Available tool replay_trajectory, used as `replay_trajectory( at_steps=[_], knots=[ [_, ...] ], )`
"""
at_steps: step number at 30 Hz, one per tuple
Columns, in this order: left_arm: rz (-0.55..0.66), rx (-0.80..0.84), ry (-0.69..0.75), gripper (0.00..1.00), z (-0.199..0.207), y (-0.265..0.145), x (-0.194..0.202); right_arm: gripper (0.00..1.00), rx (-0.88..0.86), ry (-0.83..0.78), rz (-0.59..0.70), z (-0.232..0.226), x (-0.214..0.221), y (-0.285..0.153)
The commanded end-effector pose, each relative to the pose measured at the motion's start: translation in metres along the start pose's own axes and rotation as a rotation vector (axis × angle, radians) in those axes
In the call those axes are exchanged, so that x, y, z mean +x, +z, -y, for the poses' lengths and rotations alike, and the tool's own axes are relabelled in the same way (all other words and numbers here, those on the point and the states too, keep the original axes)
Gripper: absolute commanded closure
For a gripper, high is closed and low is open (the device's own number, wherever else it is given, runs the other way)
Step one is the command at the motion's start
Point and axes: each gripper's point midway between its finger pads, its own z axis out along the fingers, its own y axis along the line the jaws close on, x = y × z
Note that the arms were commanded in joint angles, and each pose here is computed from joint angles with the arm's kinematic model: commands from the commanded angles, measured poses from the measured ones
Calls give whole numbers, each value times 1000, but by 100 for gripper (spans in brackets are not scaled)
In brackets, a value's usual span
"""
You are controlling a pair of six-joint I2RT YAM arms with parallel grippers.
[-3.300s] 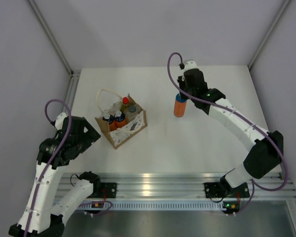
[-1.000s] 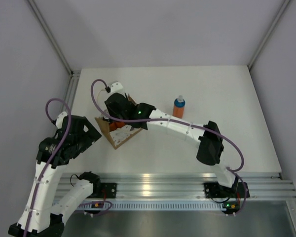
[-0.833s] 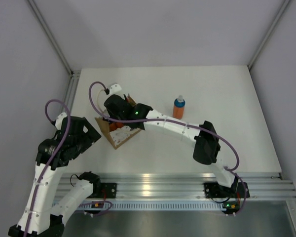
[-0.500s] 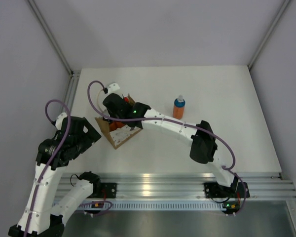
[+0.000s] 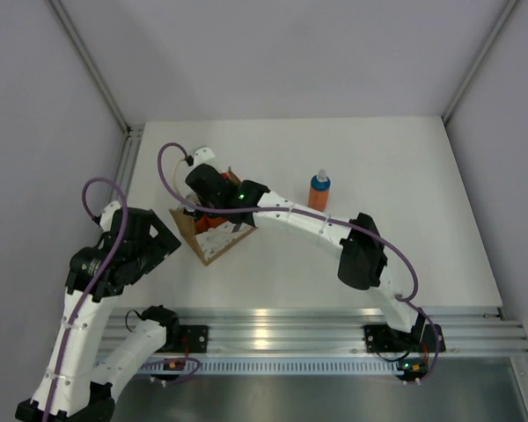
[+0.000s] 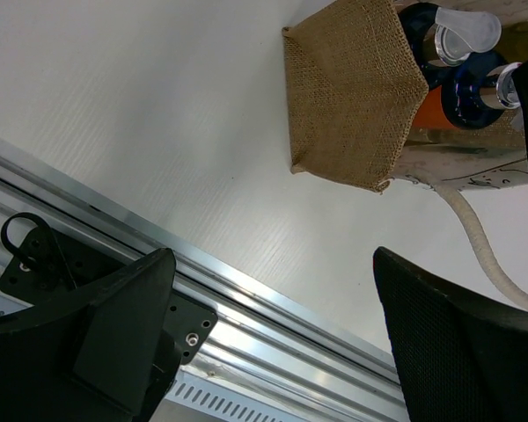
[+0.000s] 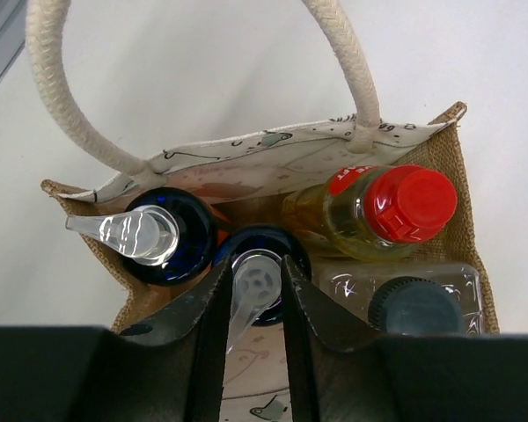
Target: Take the personal care products out of the canvas bag
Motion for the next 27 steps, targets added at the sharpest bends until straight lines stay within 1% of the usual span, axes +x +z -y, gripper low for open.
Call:
replay_trajectory(
  at_steps=[1,4,8,13,21,22,23,25,26,27],
  knots=[
    [6,8,5,2,-1,-1,1,75,-16,-20,-2,3,-5,3],
    [9,12,3,2,-1,-1,0,74,-34,-36,-9,0,-3,4],
    [12,16,3,2,-1,-2,0,69,-38,-50,-23,1,3,4],
    [12,14,4,2,-2,-2,0,68,-34,-53,-34,3,7,2],
    [11,9,10,2,-2,-1,0,72,-23,-61,-39,6,10,4],
    [12,10,11,2,-2,-1,0,74,-23,-64,-41,6,11,4],
    [12,8,11,2,-2,-1,0,78,-25,-65,-42,5,12,4],
    [13,9,11,2,-2,-1,0,82,-24,-63,-43,5,12,5],
    [14,8,11,2,-2,-1,-1,91,-31,-61,-43,3,12,4],
    [14,6,11,2,-2,0,-1,97,-29,-61,-41,5,11,4]
  ],
)
